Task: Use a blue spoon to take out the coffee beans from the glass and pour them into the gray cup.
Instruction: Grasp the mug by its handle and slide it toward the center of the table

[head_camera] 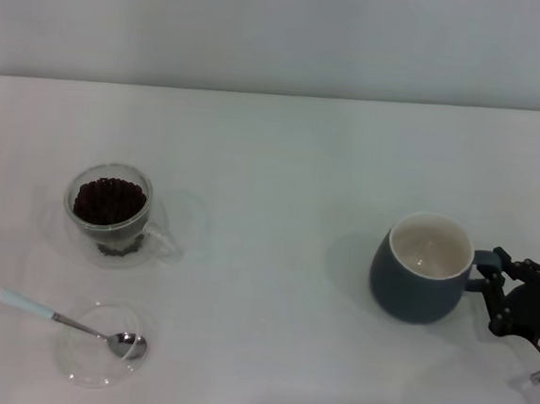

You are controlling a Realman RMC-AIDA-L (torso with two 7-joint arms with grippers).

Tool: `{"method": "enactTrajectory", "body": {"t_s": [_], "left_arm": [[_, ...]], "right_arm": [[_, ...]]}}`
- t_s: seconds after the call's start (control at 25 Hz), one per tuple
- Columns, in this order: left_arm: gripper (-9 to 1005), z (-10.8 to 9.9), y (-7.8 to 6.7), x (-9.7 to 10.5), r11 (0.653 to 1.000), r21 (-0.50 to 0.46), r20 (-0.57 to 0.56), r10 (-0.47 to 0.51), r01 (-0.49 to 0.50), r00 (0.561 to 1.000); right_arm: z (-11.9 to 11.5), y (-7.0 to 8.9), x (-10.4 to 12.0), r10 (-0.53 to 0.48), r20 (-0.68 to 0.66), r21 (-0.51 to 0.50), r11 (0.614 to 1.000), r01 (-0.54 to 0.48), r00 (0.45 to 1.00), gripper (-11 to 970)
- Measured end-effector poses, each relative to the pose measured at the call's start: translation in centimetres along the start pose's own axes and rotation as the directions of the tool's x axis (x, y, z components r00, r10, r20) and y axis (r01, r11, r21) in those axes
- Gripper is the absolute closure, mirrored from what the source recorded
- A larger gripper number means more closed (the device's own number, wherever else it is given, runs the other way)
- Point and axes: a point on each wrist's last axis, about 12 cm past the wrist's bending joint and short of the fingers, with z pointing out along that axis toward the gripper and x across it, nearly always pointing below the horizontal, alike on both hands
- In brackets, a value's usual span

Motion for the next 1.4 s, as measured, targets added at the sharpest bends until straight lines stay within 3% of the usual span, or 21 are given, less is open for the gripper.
{"method": "enactTrajectory", "body": {"t_s": [0.08, 0.16, 0.84, 1.4], "left_arm": [[104, 0.0, 0.0, 0.0, 1.000, 0.000, -0.001, -0.001, 0.001, 1.000], [103, 0.0, 0.0, 0.0, 1.000, -0.001, -0.001, -0.001, 0.001, 1.000], [104, -0.3, 0.0, 0.1, 1.000, 0.001, -0.008, 0.000, 0.000, 1.000], [104, -0.6, 0.0, 0.3, 1.000, 0.000, -0.016, -0.013, 0.013, 1.000]], "right_arm": [[0.3, 0.2, -0.2, 0.005, 0.007, -0.006, 1.000, -0.005, 1.000, 713], [0.6, 0.4, -0.5, 0.013, 0.020, -0.016, 1.000, -0.013, 1.000, 807], [3.9, 5.4, -2.7, 0.074, 0.060, -0.185, 0.981, -0.062, 0.995, 799], [5.2, 6.6, -3.0, 0.058, 0.023, -0.251, 0.967, -0.051, 0.998, 793]]}}
